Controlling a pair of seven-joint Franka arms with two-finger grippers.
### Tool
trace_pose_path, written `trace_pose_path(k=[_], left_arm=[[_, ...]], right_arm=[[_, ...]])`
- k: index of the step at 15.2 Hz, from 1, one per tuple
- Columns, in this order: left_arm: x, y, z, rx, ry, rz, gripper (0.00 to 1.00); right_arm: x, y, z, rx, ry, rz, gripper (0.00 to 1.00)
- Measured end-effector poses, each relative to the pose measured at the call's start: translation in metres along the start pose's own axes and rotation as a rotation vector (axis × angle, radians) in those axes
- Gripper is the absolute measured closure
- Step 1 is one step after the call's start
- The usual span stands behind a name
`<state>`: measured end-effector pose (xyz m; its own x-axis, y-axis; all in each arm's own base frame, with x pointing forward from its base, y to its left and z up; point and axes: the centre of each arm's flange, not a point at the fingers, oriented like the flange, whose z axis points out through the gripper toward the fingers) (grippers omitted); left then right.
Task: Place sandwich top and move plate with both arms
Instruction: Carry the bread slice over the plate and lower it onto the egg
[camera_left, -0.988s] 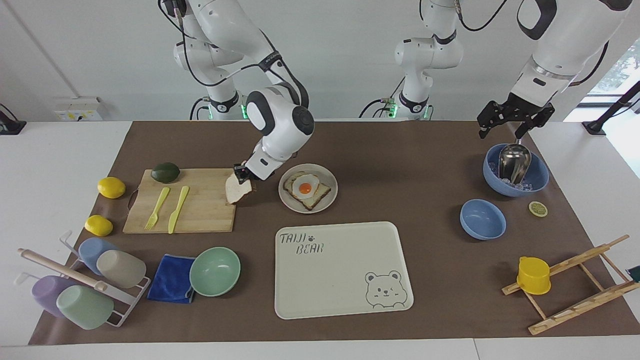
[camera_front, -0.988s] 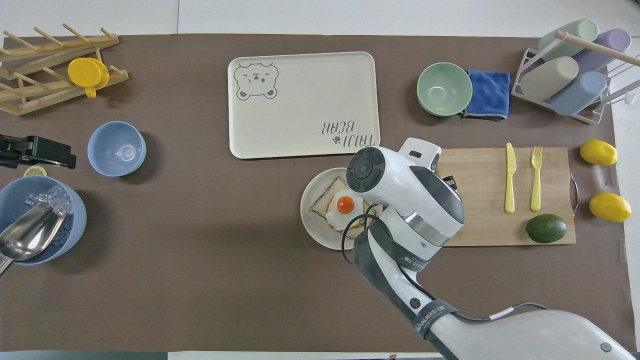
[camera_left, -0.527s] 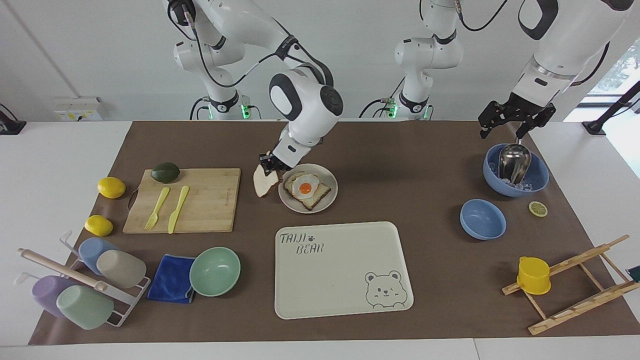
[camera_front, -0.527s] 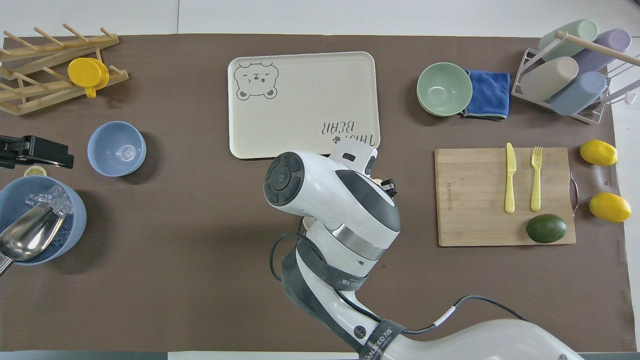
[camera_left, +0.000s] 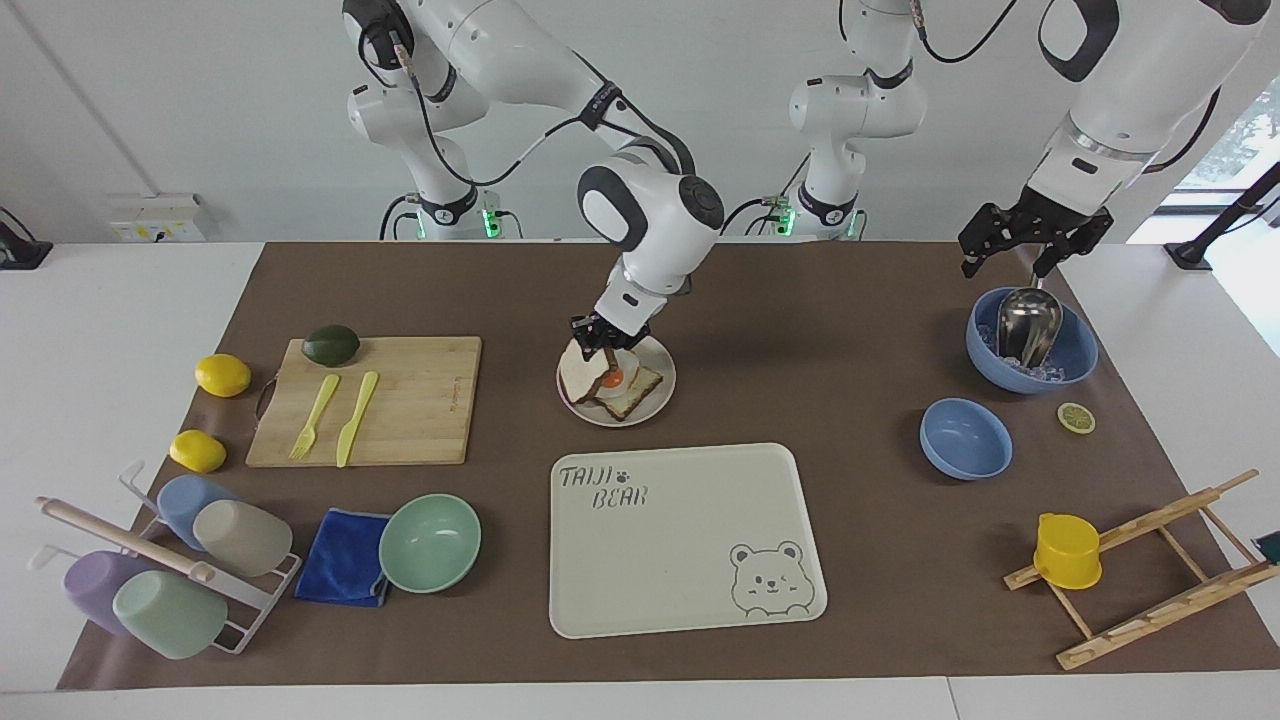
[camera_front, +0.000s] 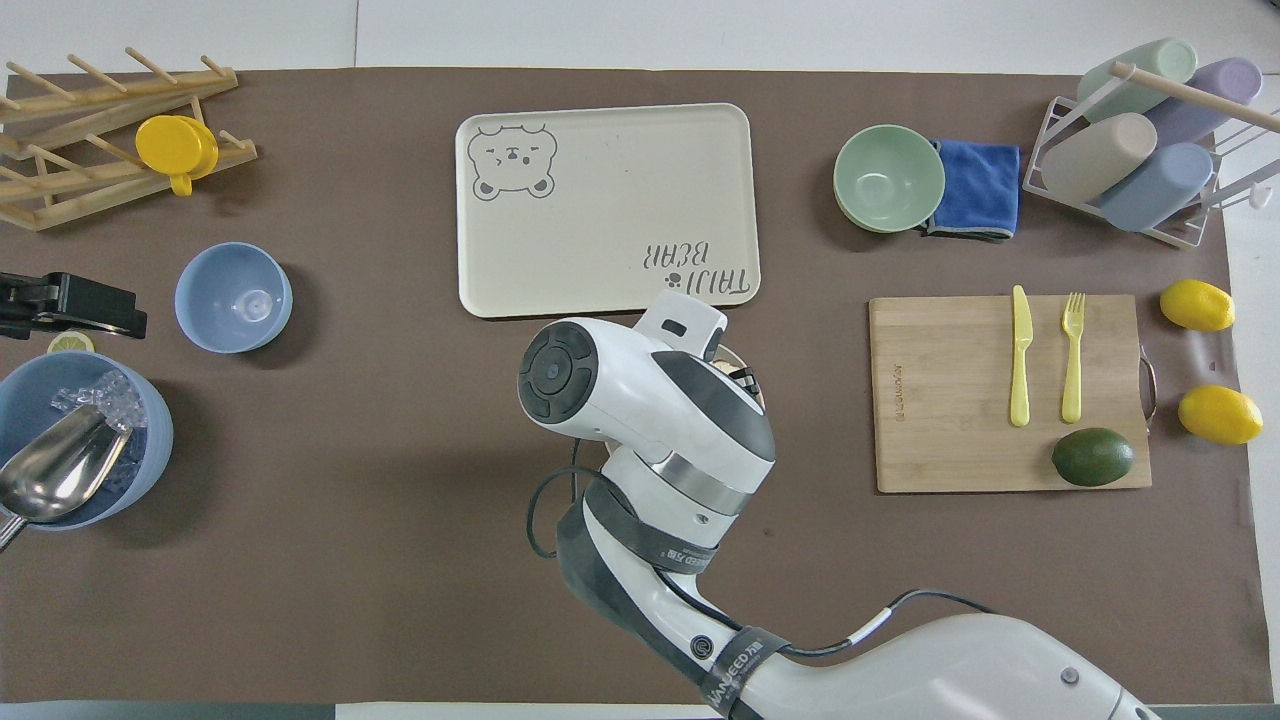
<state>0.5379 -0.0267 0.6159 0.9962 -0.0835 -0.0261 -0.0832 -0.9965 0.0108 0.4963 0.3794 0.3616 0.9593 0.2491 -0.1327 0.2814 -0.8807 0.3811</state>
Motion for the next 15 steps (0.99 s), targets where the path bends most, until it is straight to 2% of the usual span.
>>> trace_pose_path(k=[10,12,15], left_arm=[[-0.004,-0.001,0.009,-0.002,-0.012,-0.002,0.0],[-0.005,-0.001,0.01,-0.002,-0.01,-0.002,0.0],[-0.006,-0.001,0.011,-0.002,-0.008,-0.002,0.0]], right_arm=[[-0.01,-0.036,0.015,0.099,0.071,0.052,0.9],[-0.012,-0.042,0.018,0.123,0.098,0.052,0.75],[-0.015,-0.048,0.015,0.145,0.119,0.044,0.42]])
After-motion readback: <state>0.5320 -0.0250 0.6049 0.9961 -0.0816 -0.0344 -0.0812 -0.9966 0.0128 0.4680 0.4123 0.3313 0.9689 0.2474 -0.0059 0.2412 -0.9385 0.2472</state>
